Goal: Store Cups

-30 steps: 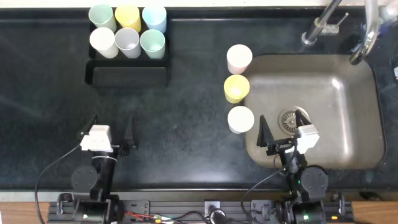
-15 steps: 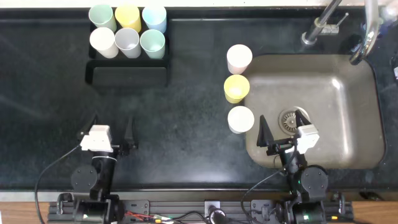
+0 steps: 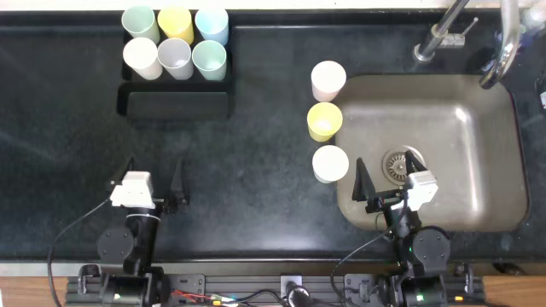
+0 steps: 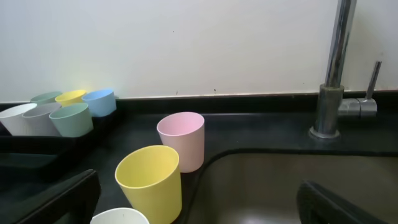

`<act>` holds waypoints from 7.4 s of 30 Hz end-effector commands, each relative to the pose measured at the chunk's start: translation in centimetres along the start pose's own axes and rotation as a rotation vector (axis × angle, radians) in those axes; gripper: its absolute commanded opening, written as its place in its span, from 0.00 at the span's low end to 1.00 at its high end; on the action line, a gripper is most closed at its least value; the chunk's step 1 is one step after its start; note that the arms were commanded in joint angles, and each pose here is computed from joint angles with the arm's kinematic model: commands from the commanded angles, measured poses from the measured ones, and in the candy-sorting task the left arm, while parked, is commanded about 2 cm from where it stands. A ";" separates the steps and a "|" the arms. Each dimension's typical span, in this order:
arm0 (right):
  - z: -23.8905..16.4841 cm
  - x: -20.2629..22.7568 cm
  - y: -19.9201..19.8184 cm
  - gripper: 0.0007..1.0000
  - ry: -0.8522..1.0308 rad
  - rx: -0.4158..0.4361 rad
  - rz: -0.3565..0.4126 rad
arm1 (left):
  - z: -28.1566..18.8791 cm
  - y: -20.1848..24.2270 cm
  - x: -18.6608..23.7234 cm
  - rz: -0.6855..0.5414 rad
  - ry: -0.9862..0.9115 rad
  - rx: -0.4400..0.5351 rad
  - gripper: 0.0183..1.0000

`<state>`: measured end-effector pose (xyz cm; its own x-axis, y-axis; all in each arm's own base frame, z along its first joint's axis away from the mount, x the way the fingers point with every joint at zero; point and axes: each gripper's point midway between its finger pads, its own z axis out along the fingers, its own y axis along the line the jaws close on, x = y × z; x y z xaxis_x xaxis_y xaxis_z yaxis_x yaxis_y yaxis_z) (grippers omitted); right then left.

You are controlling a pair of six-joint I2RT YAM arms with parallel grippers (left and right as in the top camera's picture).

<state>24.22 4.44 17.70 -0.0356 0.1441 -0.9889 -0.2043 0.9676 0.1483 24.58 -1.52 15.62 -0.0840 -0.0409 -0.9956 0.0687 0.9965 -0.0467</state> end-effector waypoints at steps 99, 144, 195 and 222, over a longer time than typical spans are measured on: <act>0.1 0.4 -0.2 1.00 0.004 0.007 0.004 | 23.6 -30.2 1.2 -0.183 0.891 0.224 1.00; 0.1 0.5 -0.2 1.00 0.004 0.007 0.004 | 25.8 -30.3 3.2 -0.170 0.879 0.185 0.02; 0.1 0.4 -0.2 1.00 0.004 0.007 0.004 | 16.1 11.6 -2.0 -0.062 0.976 -0.235 0.02; 0.1 0.5 -0.2 1.00 0.004 0.007 0.004 | 18.1 12.1 3.4 -0.069 1.068 -0.211 0.09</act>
<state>24.22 4.45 17.67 -0.0367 0.1439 -0.9889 -0.2045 0.9675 0.1484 43.16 9.28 10.82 -0.9016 -0.1304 -0.4125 -0.1529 0.9880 0.0217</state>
